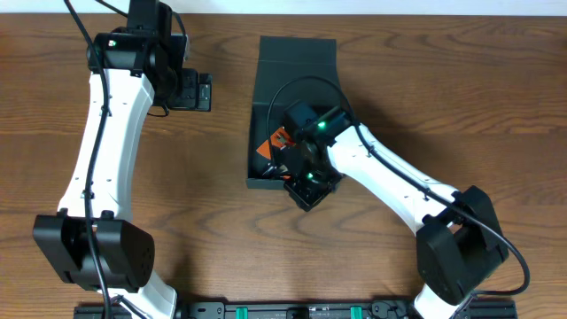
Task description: Pack container
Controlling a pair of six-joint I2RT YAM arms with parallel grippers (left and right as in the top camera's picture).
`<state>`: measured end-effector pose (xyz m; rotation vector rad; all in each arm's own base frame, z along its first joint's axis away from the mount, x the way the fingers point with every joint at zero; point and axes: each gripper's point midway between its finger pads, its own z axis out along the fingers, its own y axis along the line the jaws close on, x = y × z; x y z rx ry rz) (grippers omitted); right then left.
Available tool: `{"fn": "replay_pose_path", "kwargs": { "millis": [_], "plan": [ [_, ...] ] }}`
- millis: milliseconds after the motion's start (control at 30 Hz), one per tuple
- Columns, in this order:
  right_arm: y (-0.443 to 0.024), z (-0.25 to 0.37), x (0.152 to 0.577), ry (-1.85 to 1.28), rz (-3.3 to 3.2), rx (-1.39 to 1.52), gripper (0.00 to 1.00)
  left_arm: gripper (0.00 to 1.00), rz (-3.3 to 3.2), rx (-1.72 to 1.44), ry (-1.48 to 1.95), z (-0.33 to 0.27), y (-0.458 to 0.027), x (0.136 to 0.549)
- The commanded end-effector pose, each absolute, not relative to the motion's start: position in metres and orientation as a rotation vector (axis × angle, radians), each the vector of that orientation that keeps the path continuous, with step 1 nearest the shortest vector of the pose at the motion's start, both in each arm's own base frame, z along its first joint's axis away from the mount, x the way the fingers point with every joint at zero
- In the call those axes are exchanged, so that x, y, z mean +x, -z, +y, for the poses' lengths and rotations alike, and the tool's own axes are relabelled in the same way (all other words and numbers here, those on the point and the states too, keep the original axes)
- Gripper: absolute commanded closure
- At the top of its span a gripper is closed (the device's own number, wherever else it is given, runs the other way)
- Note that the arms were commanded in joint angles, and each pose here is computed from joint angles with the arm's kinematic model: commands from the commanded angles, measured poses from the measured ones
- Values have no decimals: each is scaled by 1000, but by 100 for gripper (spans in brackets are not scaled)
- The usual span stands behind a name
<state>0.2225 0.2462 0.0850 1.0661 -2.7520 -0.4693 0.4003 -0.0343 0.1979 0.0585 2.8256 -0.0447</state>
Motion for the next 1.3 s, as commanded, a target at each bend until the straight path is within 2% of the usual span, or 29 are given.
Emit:
{"fn": "replay_pose_path", "kwargs": {
  "millis": [0,433,700,900,1033,1267],
  "plan": [
    [-79,235,241,427,-2819,969,99,2,2813,48,28,-31,-203,402],
    [-76,202,295,406,-3011,730,99,1,2814,48,29,-31,-203,401],
    [-67,180,314,179,-3099,659,99,1,2823,48,28,-31,-202,399],
    [-90,189,327,228,-3151,600,99,1,2825,48,28,-31,-202,399],
    [-120,199,323,325,-3123,603,99,1,2825,48,28,-31,-202,399],
    [-168,202,274,453,-2925,546,99,1,2835,48,27,-31,-201,396]
  ]
}}
